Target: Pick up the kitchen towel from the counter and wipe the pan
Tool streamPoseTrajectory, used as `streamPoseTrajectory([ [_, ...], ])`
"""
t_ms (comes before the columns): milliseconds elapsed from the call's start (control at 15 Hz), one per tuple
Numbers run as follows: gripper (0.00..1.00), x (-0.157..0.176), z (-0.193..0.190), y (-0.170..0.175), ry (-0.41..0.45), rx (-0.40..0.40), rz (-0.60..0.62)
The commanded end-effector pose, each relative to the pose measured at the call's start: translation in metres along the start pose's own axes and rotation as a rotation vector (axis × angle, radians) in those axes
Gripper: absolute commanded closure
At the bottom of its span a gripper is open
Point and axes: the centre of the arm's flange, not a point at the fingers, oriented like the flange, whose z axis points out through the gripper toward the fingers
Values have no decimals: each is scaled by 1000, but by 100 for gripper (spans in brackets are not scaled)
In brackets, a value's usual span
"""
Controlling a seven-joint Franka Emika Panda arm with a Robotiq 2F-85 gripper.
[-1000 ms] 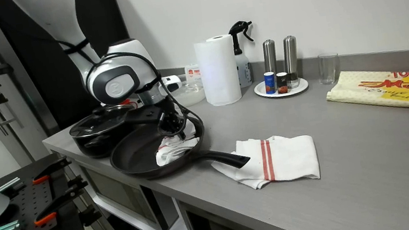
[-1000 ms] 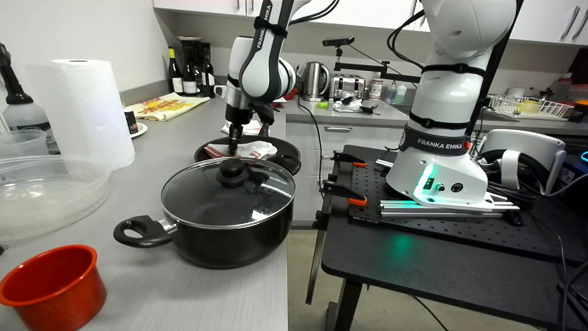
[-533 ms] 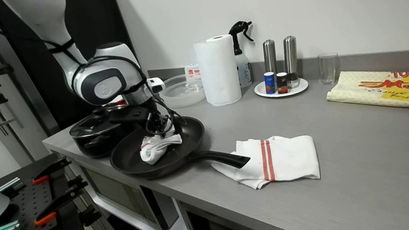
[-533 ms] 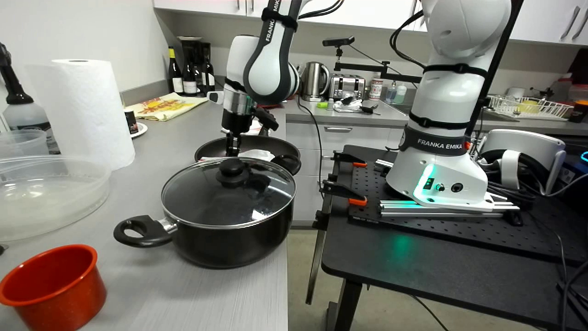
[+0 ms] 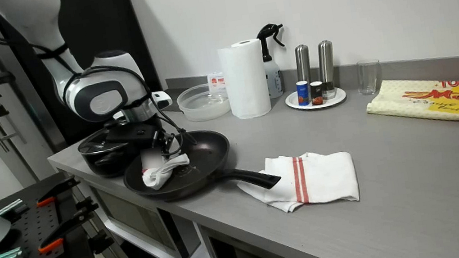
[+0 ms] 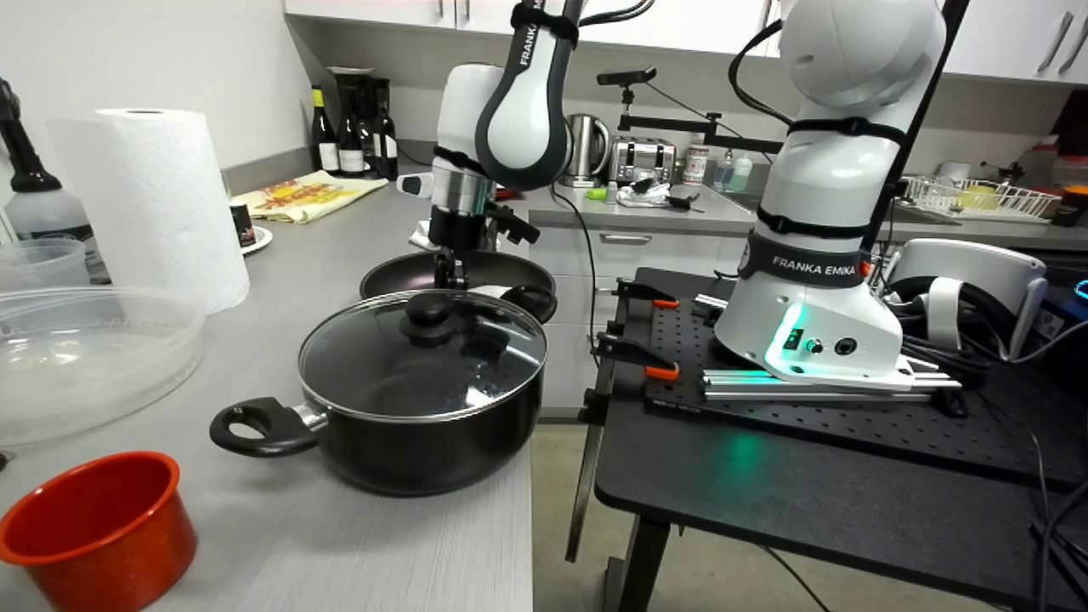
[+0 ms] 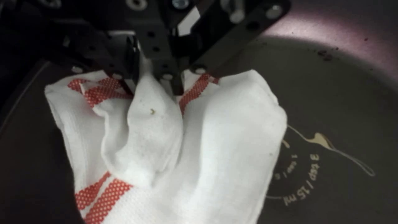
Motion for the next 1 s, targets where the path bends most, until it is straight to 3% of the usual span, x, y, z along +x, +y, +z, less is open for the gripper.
streamPoseTrajectory([
  [0, 96, -9, -14, 17, -8, -27, 15],
  [933, 96, -40, -50, 132, 36, -223, 257],
])
